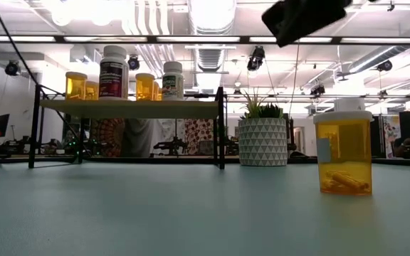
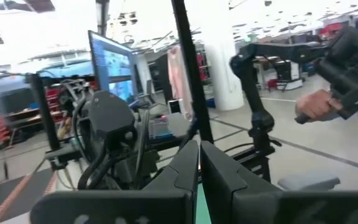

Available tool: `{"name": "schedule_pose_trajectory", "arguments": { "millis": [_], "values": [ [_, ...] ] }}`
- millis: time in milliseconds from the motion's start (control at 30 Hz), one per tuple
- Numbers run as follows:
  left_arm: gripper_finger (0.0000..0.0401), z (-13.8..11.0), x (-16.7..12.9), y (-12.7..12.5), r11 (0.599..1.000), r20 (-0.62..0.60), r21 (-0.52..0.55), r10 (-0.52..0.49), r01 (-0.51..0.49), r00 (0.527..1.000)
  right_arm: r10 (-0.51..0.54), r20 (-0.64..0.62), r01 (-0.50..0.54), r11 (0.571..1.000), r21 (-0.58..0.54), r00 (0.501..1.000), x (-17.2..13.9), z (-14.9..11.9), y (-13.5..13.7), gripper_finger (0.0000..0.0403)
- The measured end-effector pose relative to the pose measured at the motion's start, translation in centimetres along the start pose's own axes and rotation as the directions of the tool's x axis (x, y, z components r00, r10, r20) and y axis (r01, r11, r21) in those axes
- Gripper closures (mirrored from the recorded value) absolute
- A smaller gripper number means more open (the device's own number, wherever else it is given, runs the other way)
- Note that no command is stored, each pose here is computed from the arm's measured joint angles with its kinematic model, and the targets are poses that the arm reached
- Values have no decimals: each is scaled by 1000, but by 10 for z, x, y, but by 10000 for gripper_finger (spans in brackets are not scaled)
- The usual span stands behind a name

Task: Pick and place medicine bottles onto shelf by color
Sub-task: Put the orange pill bottle on the shelf

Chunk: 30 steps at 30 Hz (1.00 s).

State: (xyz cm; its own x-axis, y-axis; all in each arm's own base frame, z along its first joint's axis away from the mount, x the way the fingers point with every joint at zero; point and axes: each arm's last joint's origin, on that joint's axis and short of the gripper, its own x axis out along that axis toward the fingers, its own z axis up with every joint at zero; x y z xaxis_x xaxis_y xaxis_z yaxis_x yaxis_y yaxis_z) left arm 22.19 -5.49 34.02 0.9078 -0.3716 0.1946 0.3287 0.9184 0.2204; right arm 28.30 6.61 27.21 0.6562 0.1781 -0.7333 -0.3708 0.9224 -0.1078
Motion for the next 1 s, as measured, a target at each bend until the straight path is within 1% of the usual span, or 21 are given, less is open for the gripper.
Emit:
{"name": "schedule_pose_trajectory", "arguments": {
  "millis": [67, 167, 267, 333, 400, 467, 567, 667, 767, 867, 933, 1000],
  "values": [
    [401, -9, 7, -3, 1000, -1, 12, -9, 9, 1000, 1, 44, -1, 1000, -1, 999, 8, -10, 9, 392],
    [401, -21, 16, -4, 1000, -8, 21, -8, 8, 1000, 13, 70, -15, 1000, 17, 997, 19, -25, 19, 392],
    [401, -25, 23, -4, 1000, 24, 23, -2, 1, 1000, 35, 76, -43, 994, 98, 996, 26, -34, 25, 386],
    [401, -26, 26, -4, 1000, 37, 25, 1, -1, 999, 54, 63, -63, 987, 150, 997, 29, -37, 29, 371],
    [401, -26, 28, -3, 1000, 36, 25, 0, -1, 999, 67, 65, -78, 981, 175, 996, 29, -36, 34, 349],
    [401, -24, 28, -3, 1000, 44, 26, 2, -3, 999, 82, 77, -94, 980, 173, 994, 28, -34, 41, 318],
    [401, -23, 27, -3, 1000, 48, 27, 2, -4, 999, 97, 74, -107, 982, 155, 993, 28, -34, 49, 260],
    [401, -21, 26, -3, 1000, 54, 27, 3, -5, 999, 113, 59, -122, 980, 160, 992, 29, -35, 56, 200],
    [401, -17, 23, -2, 1000, 66, 29, 6, -8, 998, 130, 39, -134, 980, 147, 991, 29, -37, 64, 148],
    [401, -15, 22, -2, 999, 73, 30, 7, -9, 997, 96, 32, -99, 981, 166, 995, 29, -39, 68, 115],
    [401, -15, 20, -2, 999, 75, 31, 7, -10, 997, 77, 29, -81, 979, 187, 997, 29, -40, 70, 105],
    [401, -15, 18, -3, 999, 76, 31, 7, -10, 997, 72, 24, -76, 974, 215, 997, 30, -41, 71, 103]
  ]
}}
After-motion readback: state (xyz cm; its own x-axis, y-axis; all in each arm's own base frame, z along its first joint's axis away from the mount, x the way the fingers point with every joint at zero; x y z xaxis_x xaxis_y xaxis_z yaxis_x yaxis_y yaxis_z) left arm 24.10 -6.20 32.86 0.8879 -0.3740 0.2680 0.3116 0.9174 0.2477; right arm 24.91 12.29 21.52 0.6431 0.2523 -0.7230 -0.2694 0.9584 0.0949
